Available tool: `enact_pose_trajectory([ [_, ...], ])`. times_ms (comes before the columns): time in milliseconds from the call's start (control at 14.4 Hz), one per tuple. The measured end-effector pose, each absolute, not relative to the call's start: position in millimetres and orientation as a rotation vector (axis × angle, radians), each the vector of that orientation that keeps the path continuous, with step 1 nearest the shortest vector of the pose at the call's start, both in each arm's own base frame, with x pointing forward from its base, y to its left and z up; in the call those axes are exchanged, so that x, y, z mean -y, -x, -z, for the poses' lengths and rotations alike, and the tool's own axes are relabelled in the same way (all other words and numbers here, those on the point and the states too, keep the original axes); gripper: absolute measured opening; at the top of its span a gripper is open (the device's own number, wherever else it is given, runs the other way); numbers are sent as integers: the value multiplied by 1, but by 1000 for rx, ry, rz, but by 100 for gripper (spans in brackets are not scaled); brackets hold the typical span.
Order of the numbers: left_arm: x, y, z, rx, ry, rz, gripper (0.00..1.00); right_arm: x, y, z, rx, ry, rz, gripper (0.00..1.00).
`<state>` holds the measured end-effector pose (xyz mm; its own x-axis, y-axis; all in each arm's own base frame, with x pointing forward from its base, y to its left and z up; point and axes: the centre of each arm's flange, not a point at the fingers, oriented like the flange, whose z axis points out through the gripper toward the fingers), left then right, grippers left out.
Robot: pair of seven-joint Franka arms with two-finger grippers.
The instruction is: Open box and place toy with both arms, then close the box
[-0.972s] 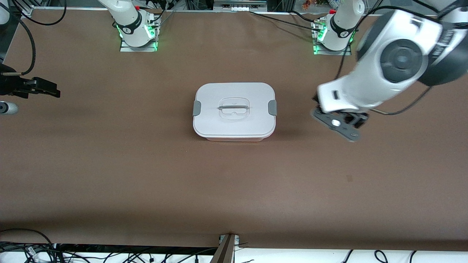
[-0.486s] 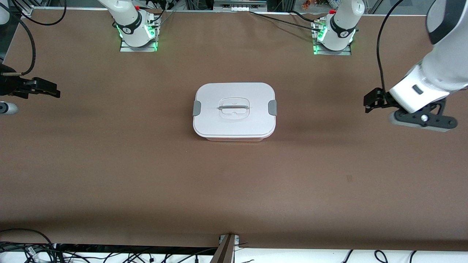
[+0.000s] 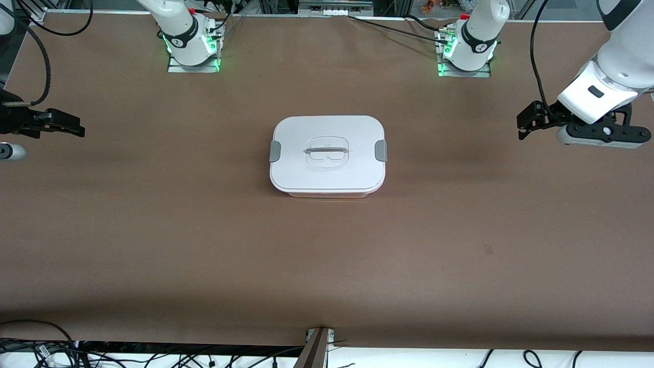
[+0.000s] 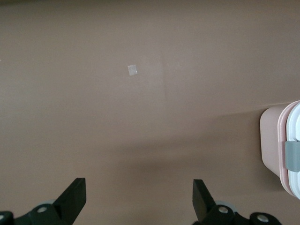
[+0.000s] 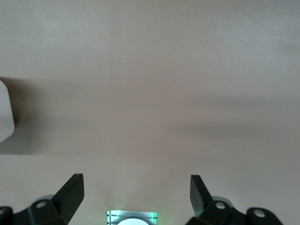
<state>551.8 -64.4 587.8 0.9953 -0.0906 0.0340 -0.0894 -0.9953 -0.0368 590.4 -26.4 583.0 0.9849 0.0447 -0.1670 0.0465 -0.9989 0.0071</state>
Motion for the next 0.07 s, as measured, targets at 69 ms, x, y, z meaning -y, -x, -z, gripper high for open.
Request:
enact_pose_trajectory([
  [69,62,-552,-589,-134,3103,61,100,26,-590,-583,-72,-3119,262,100],
])
